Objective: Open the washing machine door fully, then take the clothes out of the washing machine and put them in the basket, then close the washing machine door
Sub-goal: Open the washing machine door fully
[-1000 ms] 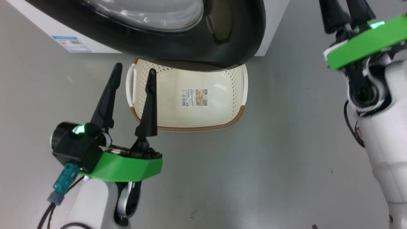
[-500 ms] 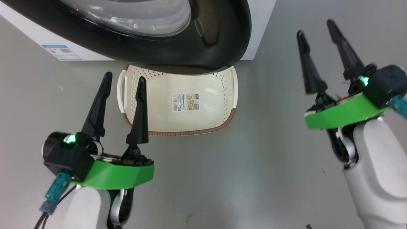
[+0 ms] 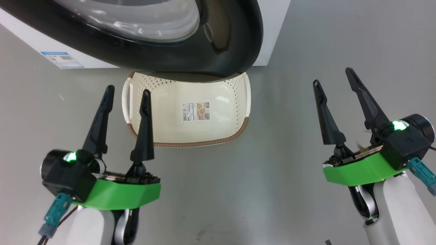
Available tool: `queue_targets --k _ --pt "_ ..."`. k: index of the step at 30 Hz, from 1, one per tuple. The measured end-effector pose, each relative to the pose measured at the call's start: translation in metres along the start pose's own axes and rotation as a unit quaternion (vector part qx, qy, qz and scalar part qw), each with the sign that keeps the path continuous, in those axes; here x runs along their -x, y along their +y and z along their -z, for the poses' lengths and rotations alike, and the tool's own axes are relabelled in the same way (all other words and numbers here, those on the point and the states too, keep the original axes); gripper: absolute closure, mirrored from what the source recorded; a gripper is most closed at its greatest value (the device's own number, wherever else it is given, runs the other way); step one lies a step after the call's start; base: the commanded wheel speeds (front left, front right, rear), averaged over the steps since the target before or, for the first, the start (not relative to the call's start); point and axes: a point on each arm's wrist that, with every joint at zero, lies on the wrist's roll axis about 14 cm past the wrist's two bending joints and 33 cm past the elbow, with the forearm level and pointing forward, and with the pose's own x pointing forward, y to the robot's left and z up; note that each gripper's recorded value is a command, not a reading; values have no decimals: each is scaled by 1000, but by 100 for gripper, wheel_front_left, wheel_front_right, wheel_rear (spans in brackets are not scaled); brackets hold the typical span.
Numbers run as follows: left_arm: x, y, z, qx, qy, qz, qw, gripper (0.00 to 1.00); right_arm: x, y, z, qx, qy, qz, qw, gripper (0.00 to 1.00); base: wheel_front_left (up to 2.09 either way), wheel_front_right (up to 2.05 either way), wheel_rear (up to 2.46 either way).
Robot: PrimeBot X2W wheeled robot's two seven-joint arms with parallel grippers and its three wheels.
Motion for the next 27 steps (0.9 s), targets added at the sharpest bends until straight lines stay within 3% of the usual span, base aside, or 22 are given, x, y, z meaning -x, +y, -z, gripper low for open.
queue_targets --k 24,25,26,27 --pt "-2 4 4 -4 1 -3 1000 0 8 -7 10 -17 11 17 1000 0 0 0 0" --pt "-2 4 4 -4 0 -3 1000 0 8 -7 11 -22 12 19 1000 54 0 0 0" --pt "-2 4 4 -4 0 -4 1000 0 8 -7 13 -27 14 19 999 100 0 0 0" --pt "-2 4 4 -5 0 -4 1000 0 8 -7 14 -42 15 22 999 100 0 0 0"
